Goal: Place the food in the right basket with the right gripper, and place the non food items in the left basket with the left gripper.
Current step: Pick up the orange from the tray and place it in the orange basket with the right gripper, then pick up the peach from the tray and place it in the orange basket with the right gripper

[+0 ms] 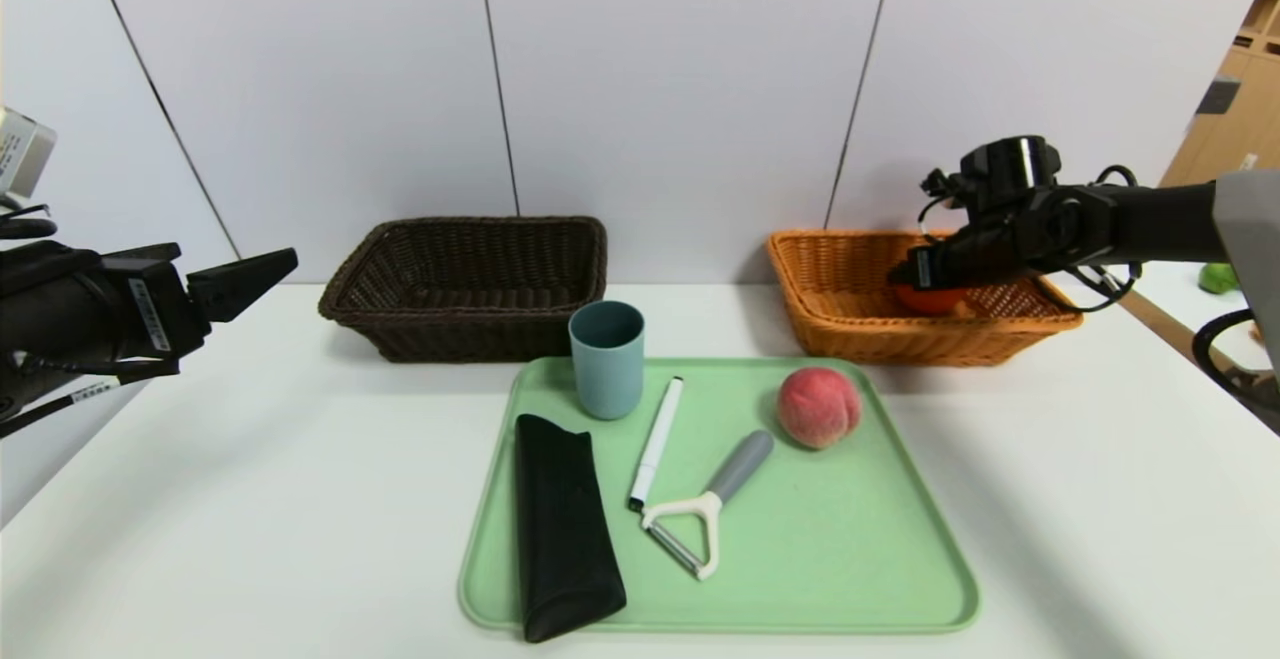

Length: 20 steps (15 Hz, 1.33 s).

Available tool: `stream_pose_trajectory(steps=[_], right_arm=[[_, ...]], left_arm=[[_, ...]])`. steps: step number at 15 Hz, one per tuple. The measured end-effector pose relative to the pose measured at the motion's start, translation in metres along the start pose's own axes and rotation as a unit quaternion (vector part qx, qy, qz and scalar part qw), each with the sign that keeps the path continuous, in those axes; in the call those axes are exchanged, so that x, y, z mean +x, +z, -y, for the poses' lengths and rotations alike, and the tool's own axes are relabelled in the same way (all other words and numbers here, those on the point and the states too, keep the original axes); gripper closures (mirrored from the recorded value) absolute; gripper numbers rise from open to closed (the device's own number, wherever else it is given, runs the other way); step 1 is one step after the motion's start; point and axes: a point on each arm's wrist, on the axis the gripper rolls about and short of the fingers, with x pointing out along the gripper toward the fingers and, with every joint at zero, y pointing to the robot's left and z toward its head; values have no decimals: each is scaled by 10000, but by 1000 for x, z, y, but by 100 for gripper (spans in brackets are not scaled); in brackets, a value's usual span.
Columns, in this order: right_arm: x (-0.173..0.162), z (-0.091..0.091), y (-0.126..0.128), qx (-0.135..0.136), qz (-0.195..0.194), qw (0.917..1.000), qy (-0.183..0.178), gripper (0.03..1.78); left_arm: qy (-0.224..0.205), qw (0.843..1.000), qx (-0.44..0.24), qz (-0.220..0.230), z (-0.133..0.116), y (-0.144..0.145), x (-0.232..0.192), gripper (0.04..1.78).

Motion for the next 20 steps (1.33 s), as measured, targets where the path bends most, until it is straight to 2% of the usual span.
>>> stream_pose_trajectory(steps=[2, 4, 7, 9, 12, 15, 18, 20], right_arm=[[-8, 1, 4, 6, 76, 10000, -1, 23], [-29, 2, 16, 30, 302, 9995, -6, 20], [-84, 4, 31, 66, 689, 9976, 27, 17], [-125, 0, 28, 110, 872, 9960, 136, 15], [-168, -28, -7, 176, 1097, 9922, 560, 14], [-183, -57, -71, 11, 1324, 9857, 1045, 13], [-188, -78, -138, -116, 1742, 9728, 1523, 12], [-183, -87, -162, -70, 2206, 9600, 1721, 12]], left_arm=[[4, 10000, 0, 2, 0, 0, 0, 13], [2, 10000, -10, 2, 0, 0, 0, 13], [4, 10000, -13, -4, 0, 0, 0, 13], [5, 10000, -86, -17, 0, -1, 1, 13], [7, 9998, -202, -52, 0, -3, 1, 13], [8, 9997, -211, -79, 0, -4, 1, 13], [9, 9997, -216, -111, 0, -8, 1, 13], [11, 9997, -218, -106, 0, -9, 0, 13]])
